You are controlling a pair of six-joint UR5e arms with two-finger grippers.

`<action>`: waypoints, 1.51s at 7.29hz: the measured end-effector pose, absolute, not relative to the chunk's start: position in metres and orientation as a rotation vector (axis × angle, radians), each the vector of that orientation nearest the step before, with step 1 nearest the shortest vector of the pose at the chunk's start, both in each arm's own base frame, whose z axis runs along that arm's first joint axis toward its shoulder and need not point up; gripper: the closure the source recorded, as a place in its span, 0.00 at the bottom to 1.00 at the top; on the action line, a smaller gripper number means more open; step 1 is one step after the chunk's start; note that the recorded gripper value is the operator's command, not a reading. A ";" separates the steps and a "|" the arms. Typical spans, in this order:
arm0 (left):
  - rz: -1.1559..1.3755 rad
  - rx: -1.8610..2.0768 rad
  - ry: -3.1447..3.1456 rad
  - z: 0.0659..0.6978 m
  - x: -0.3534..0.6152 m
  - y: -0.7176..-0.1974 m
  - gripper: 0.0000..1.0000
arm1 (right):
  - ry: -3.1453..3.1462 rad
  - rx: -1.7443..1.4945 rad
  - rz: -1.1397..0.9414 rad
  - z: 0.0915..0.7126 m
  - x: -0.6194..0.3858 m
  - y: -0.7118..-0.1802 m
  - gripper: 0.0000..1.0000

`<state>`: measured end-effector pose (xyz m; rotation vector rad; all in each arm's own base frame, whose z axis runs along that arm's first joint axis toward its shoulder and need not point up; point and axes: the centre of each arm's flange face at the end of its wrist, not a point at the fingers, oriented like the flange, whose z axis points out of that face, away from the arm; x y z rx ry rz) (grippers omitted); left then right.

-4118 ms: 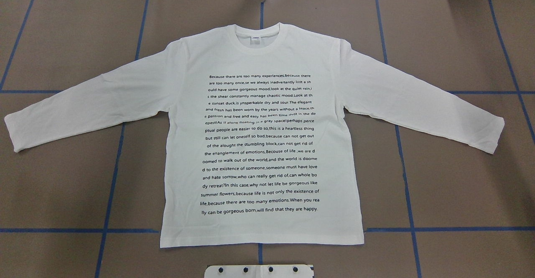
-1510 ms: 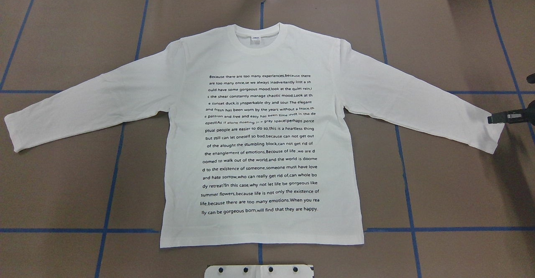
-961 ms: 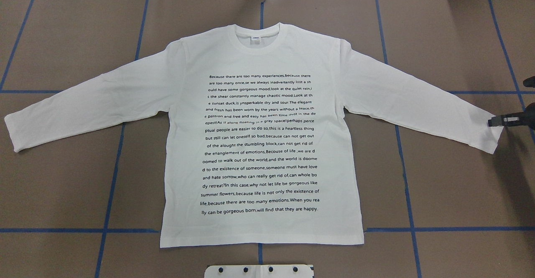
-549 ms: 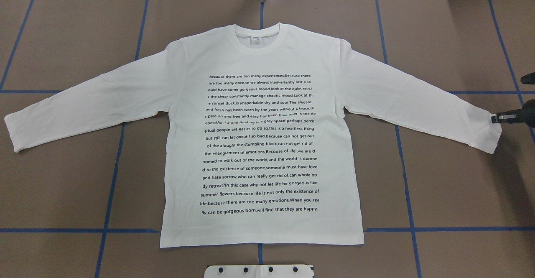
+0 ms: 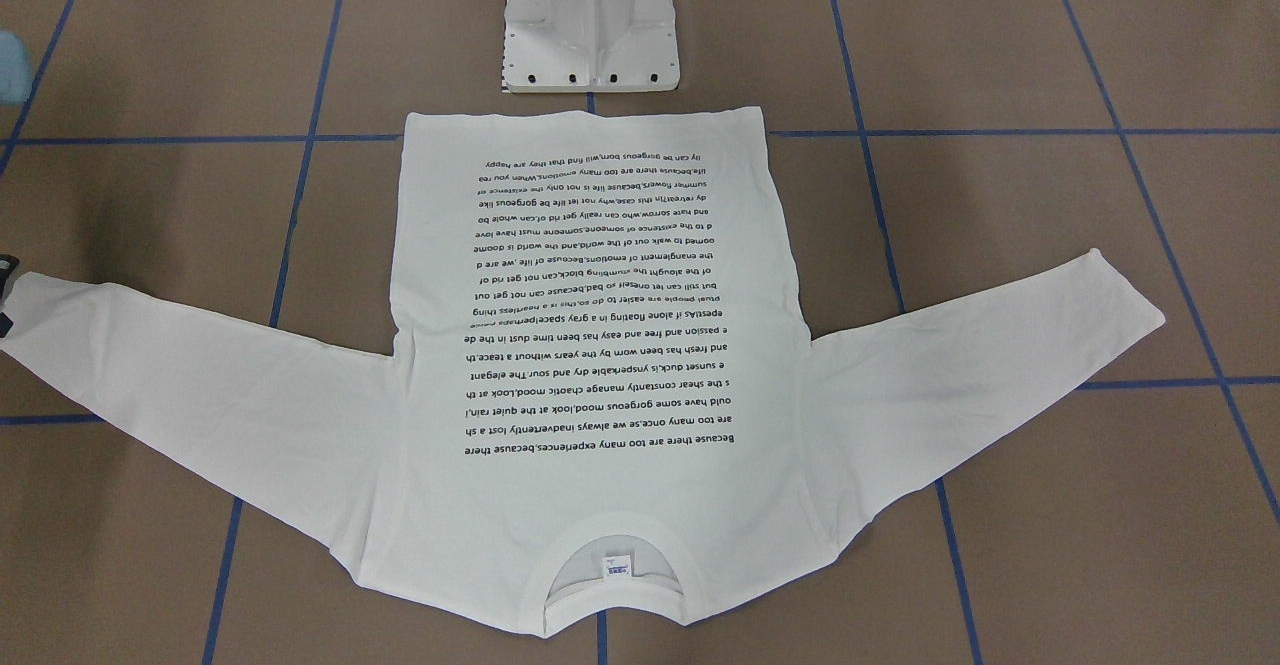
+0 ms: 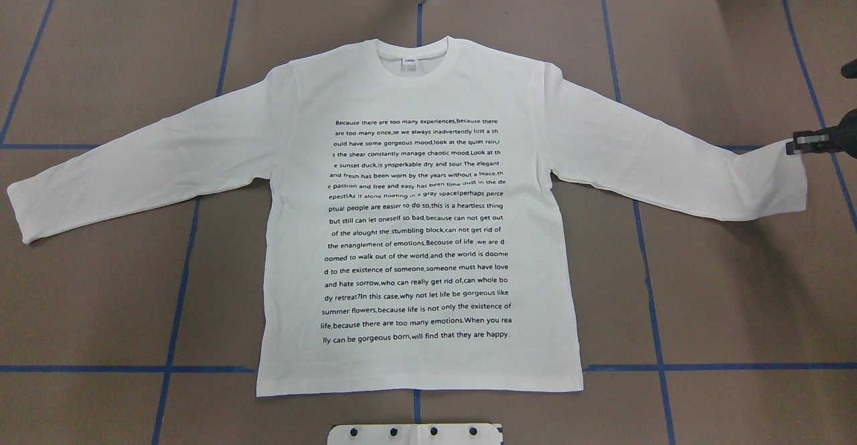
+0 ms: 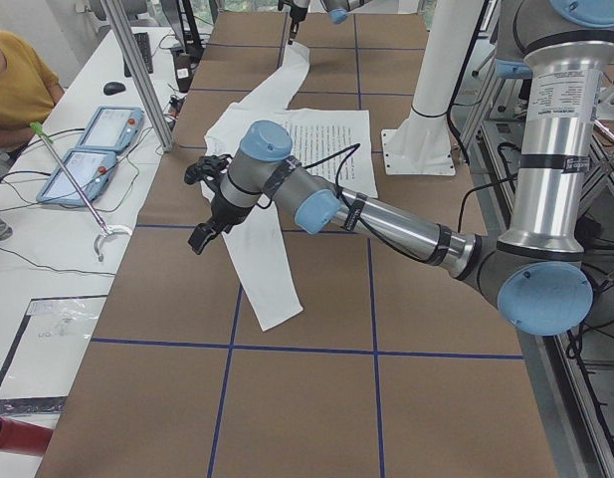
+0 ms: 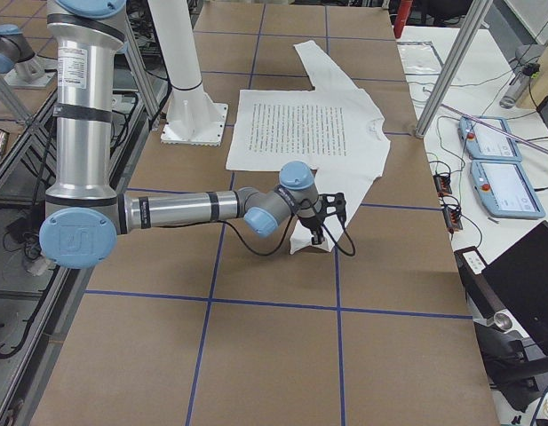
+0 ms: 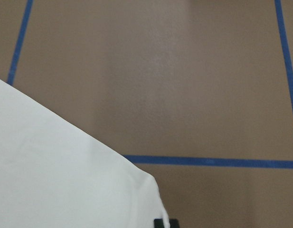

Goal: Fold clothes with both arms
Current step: 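Grasp the sleeve nearest the right gripper and fold it across the shirt body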

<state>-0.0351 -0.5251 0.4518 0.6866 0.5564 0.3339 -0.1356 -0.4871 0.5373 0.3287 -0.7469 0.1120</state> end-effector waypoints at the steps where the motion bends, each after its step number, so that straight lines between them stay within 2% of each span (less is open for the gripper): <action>1: 0.333 0.684 0.557 0.453 -0.035 -0.525 0.00 | -0.730 0.343 0.124 0.490 -0.138 -0.498 1.00; 5: 0.326 0.677 0.557 0.456 -0.035 -0.526 0.00 | -0.720 0.352 0.246 0.280 -0.197 -0.559 1.00; 11: 0.315 0.665 0.553 0.462 -0.036 -0.528 0.00 | -0.759 0.486 0.424 0.037 -0.465 -0.582 1.00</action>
